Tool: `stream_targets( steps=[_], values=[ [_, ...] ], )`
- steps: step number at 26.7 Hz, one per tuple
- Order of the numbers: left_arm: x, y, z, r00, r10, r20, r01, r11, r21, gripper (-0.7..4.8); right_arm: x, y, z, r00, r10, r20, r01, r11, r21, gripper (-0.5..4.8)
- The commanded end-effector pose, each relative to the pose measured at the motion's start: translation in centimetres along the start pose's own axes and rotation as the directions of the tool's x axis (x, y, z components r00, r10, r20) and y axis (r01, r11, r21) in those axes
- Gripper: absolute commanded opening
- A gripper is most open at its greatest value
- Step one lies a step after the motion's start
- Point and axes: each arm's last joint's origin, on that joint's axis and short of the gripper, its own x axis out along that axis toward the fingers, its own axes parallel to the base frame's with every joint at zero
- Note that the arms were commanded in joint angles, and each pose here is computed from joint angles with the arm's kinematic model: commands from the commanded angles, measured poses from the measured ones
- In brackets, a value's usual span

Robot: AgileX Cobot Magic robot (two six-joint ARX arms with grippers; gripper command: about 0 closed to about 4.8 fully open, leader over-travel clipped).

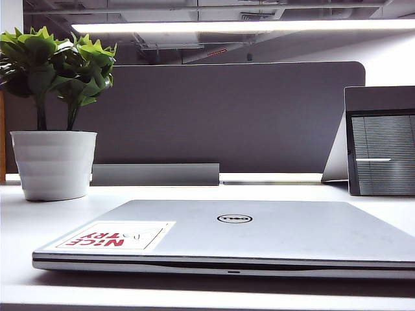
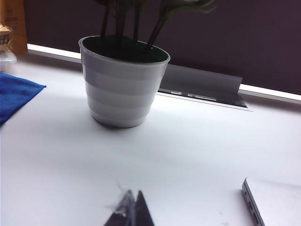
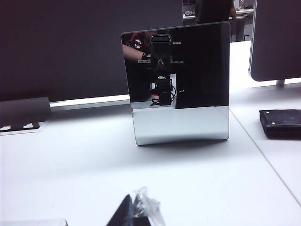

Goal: Close the laptop lid.

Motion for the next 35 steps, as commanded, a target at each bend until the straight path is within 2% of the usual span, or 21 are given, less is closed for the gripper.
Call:
stream_targets(
  steps=[1,8,35],
  values=[
    [0.0,0.0,0.2,1.000,0.001,0.017,-0.001,1.000,-0.002,-0.05,-0.2,-0.1,-0.8,1.000,0.005,0.027,-0.005,1.000,0.002,-0.01],
    [0.0,0.0,0.2,1.000,0.001,0.017,-0.001,1.000,-0.002,-0.05,-0.6,-0.3,-3.2,0.999,0.006,0.035,-0.008,0.998,0.063,-0.01],
    [0.0,0.0,0.2,1.000,0.001,0.017,-0.001,1.000,-0.002,-0.05,-0.8,-0.4,-3.4,1.000,-0.020,0.023,0.018,0.997,0.071,-0.01]
  ],
)
